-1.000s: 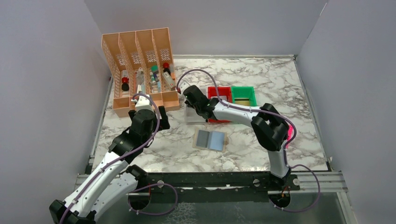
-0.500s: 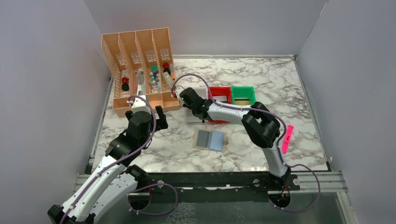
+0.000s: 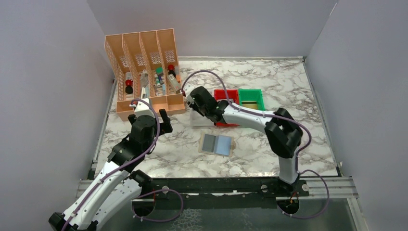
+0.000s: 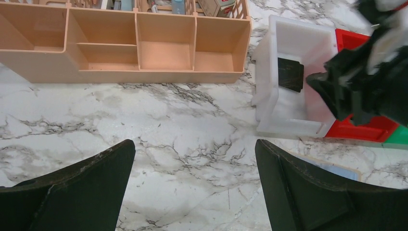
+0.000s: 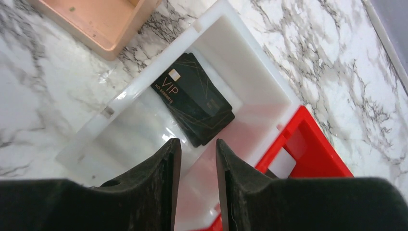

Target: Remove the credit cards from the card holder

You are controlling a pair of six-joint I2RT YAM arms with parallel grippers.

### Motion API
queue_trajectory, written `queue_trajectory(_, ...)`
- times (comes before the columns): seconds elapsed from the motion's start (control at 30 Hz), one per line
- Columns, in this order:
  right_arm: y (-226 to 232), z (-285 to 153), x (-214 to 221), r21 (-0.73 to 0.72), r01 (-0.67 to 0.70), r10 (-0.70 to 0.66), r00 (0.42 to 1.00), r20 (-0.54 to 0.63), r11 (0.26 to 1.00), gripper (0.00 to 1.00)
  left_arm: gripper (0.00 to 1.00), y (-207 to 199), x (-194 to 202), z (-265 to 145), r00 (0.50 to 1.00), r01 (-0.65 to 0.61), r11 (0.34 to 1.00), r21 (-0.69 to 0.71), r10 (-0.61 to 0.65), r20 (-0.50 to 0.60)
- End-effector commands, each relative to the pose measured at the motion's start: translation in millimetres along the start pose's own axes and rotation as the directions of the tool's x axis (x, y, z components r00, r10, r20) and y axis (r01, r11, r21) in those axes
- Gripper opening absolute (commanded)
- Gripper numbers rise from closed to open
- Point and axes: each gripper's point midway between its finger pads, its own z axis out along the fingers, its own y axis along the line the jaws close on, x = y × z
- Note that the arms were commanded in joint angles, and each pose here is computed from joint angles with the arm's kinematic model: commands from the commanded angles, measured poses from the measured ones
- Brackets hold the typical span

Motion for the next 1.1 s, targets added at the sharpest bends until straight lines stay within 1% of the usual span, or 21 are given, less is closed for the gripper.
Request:
queue_trajectory(0.0,-9,-49,-26,-0.043,-0.209,0.213,0.970,0.113,0.977,0.38,0.99,3,-4,-2,1.000,0.007,1.000,-0.016,-0.007,0.011)
queue_trajectory(0.1,-11,-76,-18,-0.064,-0.371,0.376,0.918,0.130,0.927,0.38,0.99,3,-3,-1,1.000,0.009,1.000,-0.015,-0.009,0.010)
queue_trajectory(0.17,-11,-95,-7,-0.081,-0.482,0.489,0.861,0.139,0.872,0.41,0.99,2,-3,-1,1.000,0.008,1.000,-0.015,-0.008,0.007)
queue_trajectory(0.23,-5,-112,7,-0.115,-0.579,0.590,0.798,0.123,0.807,0.45,0.99,1,-2,0,1.000,0.005,1.000,-0.014,-0.005,0.001)
queue_trajectory(0.3,7,-123,23,-0.155,-0.650,0.665,0.743,0.079,0.744,0.46,0.99,1,0,2,1.000,0.000,1.000,-0.014,0.000,-0.010)
queue_trajectory(0.43,39,-133,61,-0.197,-0.751,0.754,0.653,-0.074,0.631,0.46,0.99,0,3,4,1.000,-0.007,1.000,-0.015,0.006,-0.022)
queue_trajectory(0.53,58,-134,83,-0.180,-0.793,0.772,0.609,-0.183,0.582,0.46,0.99,0,3,4,1.000,-0.006,1.000,-0.015,0.006,-0.025)
queue_trajectory(0.67,82,-132,98,-0.194,-0.816,0.763,0.578,-0.288,0.545,0.42,0.99,0,3,4,1.000,-0.005,1.000,-0.017,0.005,-0.025)
queue_trajectory(0.77,91,-127,114,-0.136,-0.846,0.785,0.529,-0.323,0.515,0.42,0.99,-1,4,5,1.000,-0.007,1.000,-0.015,0.006,-0.029)
queue_trajectory(0.83,94,-124,122,-0.098,-0.856,0.794,0.509,-0.331,0.508,0.42,0.99,-1,5,5,1.000,-0.006,1.000,-0.014,0.005,-0.031)
queue_trajectory(1.07,98,-115,128,-0.030,-0.842,0.789,0.518,-0.331,0.539,0.46,0.99,-1,8,8,0.999,-0.018,1.000,-0.022,0.017,-0.048)
